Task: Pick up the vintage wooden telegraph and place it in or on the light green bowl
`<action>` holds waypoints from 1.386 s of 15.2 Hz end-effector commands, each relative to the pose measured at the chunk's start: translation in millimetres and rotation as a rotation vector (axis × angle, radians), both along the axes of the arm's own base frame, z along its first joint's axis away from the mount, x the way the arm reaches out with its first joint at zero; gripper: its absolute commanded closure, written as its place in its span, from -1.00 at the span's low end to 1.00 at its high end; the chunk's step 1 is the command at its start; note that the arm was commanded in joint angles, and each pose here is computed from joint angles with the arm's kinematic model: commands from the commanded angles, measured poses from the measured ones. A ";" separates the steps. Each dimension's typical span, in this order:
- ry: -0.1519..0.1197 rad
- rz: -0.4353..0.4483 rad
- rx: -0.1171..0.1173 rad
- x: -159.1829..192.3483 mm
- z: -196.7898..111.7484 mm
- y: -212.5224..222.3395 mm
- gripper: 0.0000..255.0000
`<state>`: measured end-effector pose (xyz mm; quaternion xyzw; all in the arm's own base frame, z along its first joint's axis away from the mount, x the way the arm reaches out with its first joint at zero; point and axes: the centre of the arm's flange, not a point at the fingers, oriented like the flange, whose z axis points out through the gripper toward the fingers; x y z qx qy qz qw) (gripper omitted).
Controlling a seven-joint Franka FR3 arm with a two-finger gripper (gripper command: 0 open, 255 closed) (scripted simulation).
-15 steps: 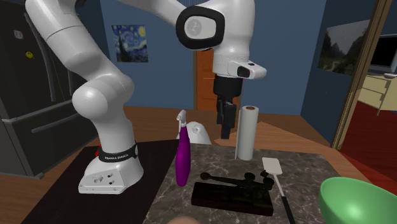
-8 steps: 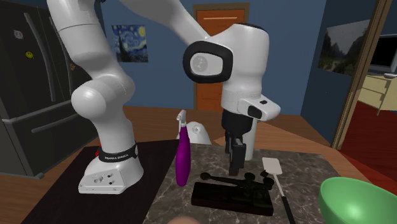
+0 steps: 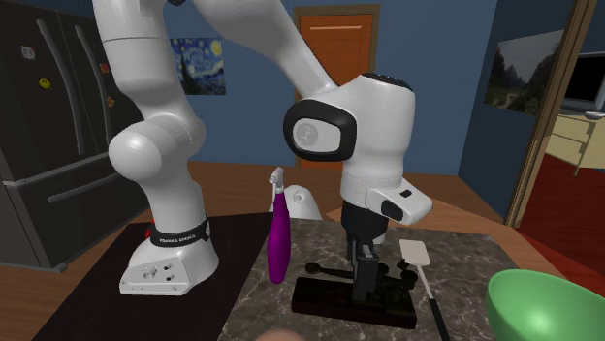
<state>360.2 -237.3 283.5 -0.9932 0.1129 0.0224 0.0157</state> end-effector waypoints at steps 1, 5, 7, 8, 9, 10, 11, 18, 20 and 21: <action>0.000 0.000 -0.001 -0.6 -14.2 1.1 -1.00; 0.000 0.000 -0.001 -0.6 -14.2 1.1 -1.00; 0.000 0.000 -0.001 -0.6 -14.2 1.1 -1.00; 0.000 0.000 -0.001 -0.6 -14.2 1.1 -1.00; 0.000 0.000 -0.001 -0.6 -14.1 1.1 -1.00; 0.000 0.000 -0.001 -0.6 -14.1 1.1 1.00; 0.000 0.000 -0.001 -0.6 -14.1 1.1 1.00; 0.000 0.000 -0.001 -0.6 -14.0 1.1 1.00; 0.000 0.000 -0.001 -0.6 -8.9 1.1 1.00; 0.000 0.000 -0.001 -0.6 -3.6 1.1 1.00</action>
